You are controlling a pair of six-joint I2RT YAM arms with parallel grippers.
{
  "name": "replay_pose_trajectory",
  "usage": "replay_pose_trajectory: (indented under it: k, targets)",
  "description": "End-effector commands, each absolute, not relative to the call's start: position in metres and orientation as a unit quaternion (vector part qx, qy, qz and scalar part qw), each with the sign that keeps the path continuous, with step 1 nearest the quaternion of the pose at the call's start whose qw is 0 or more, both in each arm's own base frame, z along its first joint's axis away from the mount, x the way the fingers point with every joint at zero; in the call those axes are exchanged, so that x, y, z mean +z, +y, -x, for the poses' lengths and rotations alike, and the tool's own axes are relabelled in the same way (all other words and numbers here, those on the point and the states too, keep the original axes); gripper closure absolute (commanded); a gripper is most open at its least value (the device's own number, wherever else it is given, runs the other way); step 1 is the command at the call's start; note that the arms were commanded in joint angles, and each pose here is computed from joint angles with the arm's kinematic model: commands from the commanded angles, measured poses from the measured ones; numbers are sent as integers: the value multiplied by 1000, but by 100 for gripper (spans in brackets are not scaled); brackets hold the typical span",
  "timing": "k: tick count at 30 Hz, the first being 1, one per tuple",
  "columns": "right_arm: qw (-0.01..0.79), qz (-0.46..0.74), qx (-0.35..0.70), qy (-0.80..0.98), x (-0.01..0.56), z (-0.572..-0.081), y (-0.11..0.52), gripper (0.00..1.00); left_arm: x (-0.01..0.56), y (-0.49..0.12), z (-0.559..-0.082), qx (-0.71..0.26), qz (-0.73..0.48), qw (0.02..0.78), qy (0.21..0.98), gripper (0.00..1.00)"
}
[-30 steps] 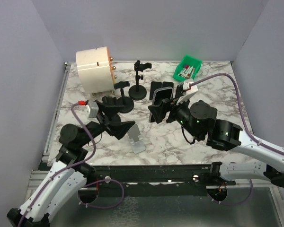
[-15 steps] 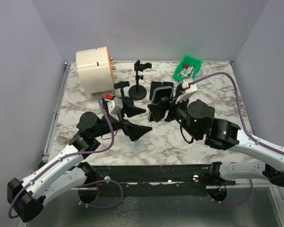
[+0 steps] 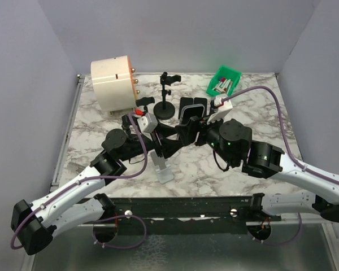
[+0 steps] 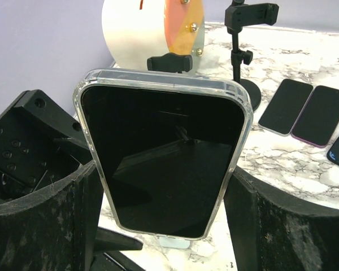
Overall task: Remove the phone from the phone stand
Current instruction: Place the phone at the center of the board.
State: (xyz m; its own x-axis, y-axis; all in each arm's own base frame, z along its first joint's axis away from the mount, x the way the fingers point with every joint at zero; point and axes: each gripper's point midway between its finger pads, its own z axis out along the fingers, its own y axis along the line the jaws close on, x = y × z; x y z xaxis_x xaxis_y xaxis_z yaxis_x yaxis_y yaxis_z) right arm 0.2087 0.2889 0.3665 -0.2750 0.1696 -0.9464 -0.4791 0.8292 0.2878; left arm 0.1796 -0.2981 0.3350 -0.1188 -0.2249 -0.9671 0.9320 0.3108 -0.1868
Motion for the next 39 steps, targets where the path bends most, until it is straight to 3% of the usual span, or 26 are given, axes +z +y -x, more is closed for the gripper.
replay_pose_trajectory:
  k: [1,6,9,11,15,20,30,39]
  targets:
    - [610,67,302,730,397,-210,286,49,345,-301,-182,-491,-319,596,550,49]
    - [604,70,304,733,394,-210,291,48,344,-302,-185,-487,-313,598,554,86]
    - [602,71,305,735,394,-209,293,46,346,-301,-187,-484,-310,603,553,94]
    - [600,72,309,734,394,-208,293,36,348,-299,-188,-481,-308,608,551,100]
    - [595,89,338,724,398,-200,300,13,351,-295,-189,-476,-297,619,550,100]
    - [583,122,368,714,401,-189,311,2,362,-291,-187,-485,-282,630,537,100]
    - [591,182,417,666,418,-159,295,0,376,-268,-194,-464,-231,668,533,100]
    - [578,282,485,592,408,-111,287,1,394,-258,-170,-512,-216,657,509,100]
